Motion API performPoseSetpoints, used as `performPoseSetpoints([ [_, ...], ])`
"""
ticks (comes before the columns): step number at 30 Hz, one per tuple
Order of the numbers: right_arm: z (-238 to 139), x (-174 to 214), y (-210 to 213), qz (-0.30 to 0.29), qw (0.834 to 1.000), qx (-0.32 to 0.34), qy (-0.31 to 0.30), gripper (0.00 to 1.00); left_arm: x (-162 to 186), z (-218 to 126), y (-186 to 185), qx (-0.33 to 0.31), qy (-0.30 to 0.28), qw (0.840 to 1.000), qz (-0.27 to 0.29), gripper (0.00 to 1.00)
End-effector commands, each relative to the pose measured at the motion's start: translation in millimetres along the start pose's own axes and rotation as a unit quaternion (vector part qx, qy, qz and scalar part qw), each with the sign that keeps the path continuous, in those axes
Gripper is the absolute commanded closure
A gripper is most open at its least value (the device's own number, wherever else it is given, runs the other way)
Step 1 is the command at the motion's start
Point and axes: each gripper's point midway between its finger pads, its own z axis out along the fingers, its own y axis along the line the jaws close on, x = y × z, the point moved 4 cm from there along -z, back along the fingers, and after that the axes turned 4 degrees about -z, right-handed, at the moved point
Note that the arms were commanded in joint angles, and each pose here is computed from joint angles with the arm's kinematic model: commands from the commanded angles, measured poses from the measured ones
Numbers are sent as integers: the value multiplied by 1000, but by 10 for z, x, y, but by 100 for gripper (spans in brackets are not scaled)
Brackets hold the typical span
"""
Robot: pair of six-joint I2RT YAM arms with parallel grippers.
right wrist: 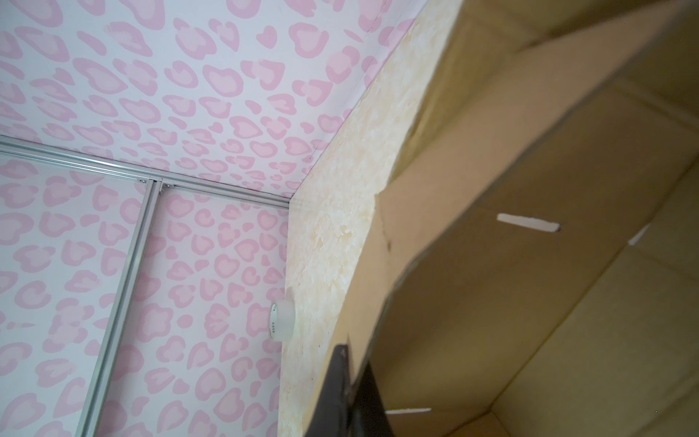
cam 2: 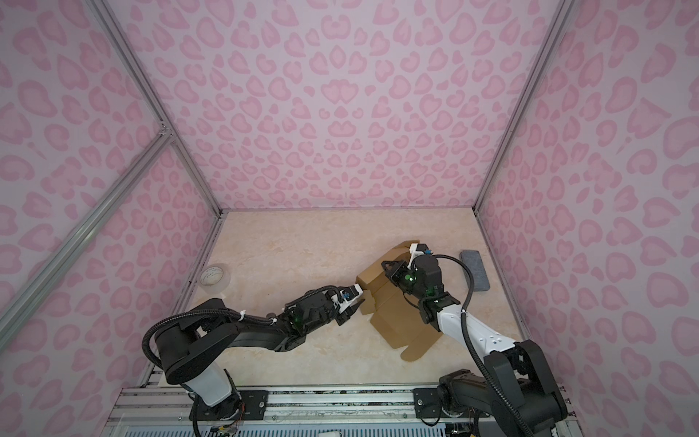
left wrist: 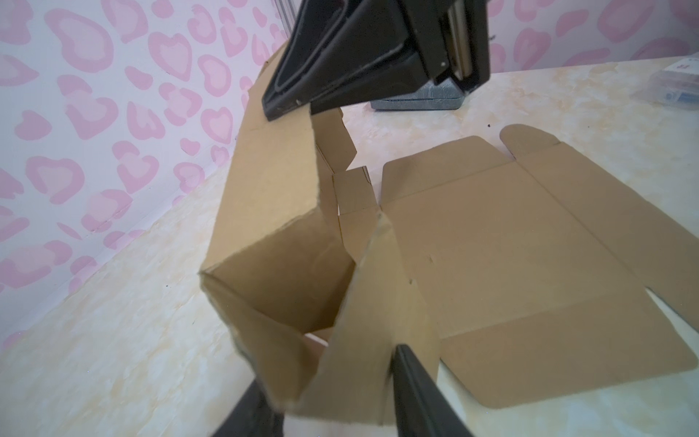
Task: Fold the paper box
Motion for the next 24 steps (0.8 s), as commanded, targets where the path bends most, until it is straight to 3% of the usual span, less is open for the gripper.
performPoseSetpoints([
  [1, -32, -20, -3, 3, 1000, 4, -19, 100, -125, 28, 40, -8, -17, 999, -29, 53],
  [24, -309, 157, 16, 50, 992, 60, -94, 100, -265, 190, 108, -39, -16, 990, -132, 53],
])
